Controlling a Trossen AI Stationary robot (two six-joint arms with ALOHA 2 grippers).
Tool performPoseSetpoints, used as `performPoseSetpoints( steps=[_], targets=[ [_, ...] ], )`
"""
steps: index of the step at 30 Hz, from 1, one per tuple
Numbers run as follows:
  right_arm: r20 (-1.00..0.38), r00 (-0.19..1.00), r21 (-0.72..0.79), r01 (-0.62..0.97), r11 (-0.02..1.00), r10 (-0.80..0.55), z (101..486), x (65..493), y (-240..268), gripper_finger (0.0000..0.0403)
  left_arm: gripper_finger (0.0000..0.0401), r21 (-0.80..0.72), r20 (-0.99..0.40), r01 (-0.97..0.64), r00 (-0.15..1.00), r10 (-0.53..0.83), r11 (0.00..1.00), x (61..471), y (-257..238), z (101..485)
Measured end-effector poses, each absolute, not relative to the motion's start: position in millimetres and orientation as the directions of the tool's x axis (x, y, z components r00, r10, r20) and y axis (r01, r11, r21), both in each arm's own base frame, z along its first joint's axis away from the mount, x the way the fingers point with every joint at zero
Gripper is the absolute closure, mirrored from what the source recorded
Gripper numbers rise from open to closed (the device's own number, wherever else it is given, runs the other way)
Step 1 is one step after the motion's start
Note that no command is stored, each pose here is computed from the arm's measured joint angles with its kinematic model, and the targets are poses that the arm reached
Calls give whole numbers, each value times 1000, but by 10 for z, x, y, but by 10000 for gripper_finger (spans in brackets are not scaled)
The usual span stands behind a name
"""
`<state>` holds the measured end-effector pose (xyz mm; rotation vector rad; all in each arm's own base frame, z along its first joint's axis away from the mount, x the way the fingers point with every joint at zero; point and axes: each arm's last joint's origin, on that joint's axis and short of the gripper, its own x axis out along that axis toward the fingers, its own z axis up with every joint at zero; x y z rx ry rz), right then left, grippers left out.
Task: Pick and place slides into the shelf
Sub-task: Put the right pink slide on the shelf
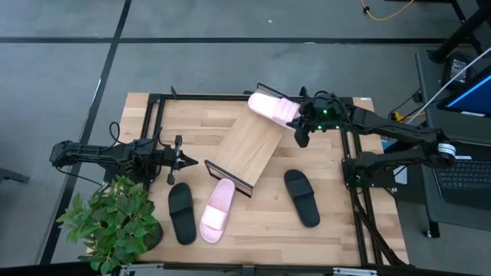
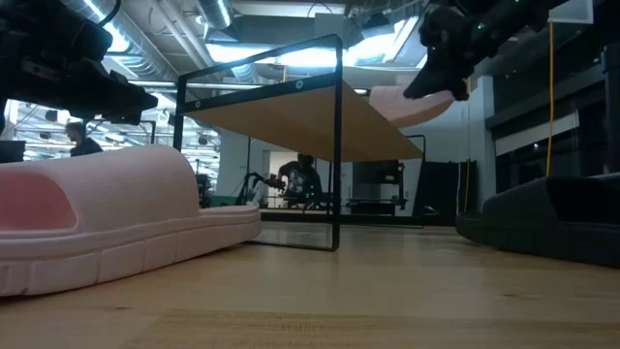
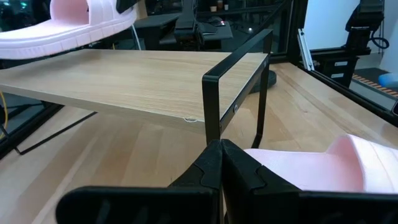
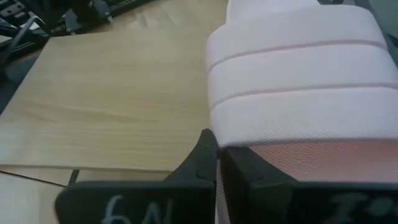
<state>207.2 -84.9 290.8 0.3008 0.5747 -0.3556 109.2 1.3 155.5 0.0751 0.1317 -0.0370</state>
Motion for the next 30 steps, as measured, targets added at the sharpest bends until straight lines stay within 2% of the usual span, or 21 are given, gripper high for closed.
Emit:
performPoseSetpoints(
  steps=[21,30],
  targets=[
    [-567,783,183,424,887,-258,2884,2128,-886,395,401,72,-133,42,991,-32,996,1092,13,1555],
    [-542,776,109,445,889,-322,2909,2136,-910,395,401,72,-133,42,991,-32,996,1092,13,1555]
  ],
)
